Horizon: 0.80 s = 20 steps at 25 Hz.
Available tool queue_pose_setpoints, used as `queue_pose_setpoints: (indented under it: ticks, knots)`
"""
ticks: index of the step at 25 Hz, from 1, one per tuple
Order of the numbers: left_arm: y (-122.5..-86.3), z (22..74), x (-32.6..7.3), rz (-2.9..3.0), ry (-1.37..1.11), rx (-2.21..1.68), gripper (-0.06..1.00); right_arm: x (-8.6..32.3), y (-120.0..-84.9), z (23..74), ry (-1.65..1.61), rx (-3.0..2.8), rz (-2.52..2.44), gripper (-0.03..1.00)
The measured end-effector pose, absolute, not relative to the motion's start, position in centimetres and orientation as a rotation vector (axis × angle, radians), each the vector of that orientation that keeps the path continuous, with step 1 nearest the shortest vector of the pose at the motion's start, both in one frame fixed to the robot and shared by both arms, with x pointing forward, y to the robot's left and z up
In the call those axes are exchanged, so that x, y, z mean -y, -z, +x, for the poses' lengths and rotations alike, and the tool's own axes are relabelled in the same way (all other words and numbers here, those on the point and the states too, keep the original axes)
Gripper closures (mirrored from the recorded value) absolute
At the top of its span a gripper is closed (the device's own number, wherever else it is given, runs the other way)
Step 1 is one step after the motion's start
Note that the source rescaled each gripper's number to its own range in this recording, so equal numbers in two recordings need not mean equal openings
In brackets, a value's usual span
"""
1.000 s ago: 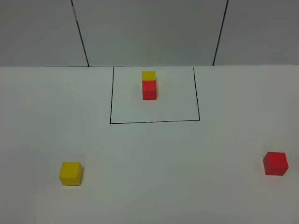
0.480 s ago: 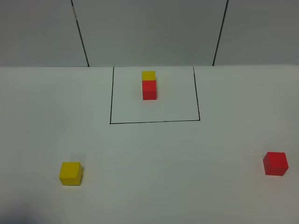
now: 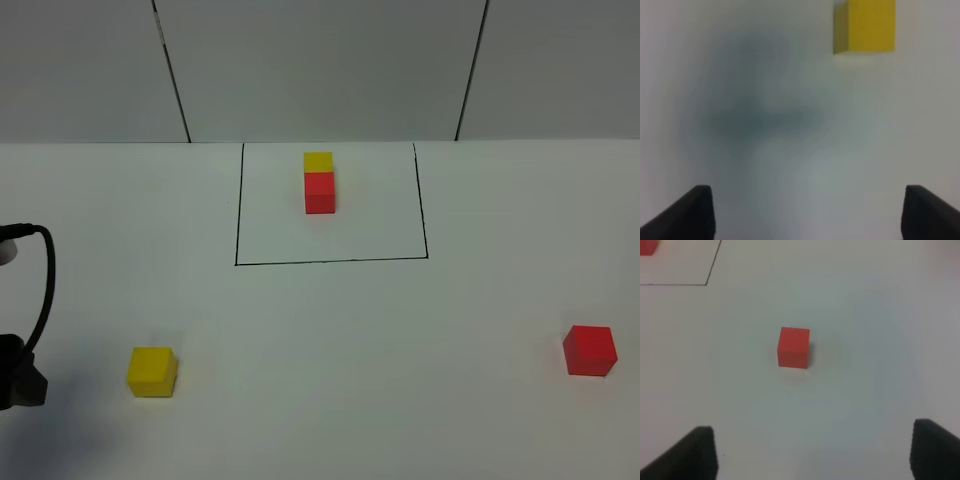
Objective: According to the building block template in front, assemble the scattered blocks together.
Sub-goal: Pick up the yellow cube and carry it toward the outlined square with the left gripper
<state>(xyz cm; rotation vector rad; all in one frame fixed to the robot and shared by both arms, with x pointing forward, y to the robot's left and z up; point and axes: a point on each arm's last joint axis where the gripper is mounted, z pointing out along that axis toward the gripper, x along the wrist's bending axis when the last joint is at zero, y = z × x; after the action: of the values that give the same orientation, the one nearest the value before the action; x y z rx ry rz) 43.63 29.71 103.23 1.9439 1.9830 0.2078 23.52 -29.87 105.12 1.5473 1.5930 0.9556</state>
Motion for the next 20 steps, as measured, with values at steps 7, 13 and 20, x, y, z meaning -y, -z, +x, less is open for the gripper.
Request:
queue_pose_setpoints:
  ticks: [7, 13, 20]
  knots:
    - [-102.0, 45.6, -27.4, 2.008, -0.21, -1.885, 0.18, 29.9, -105.1, 23.5, -0.956, -1.593, 1.547, 0.35]
    - [-100.4, 48.1, -24.8, 2.077, -0.155, -1.863, 0.18, 29.9, -105.1, 23.5, -0.956, -1.593, 1.547, 0.35]
    - [-98.7, 52.0, -21.7, 2.182, -0.128, -1.905, 0.18, 29.9, -105.1, 23.5, -0.955, -1.592, 1.548, 0.35]
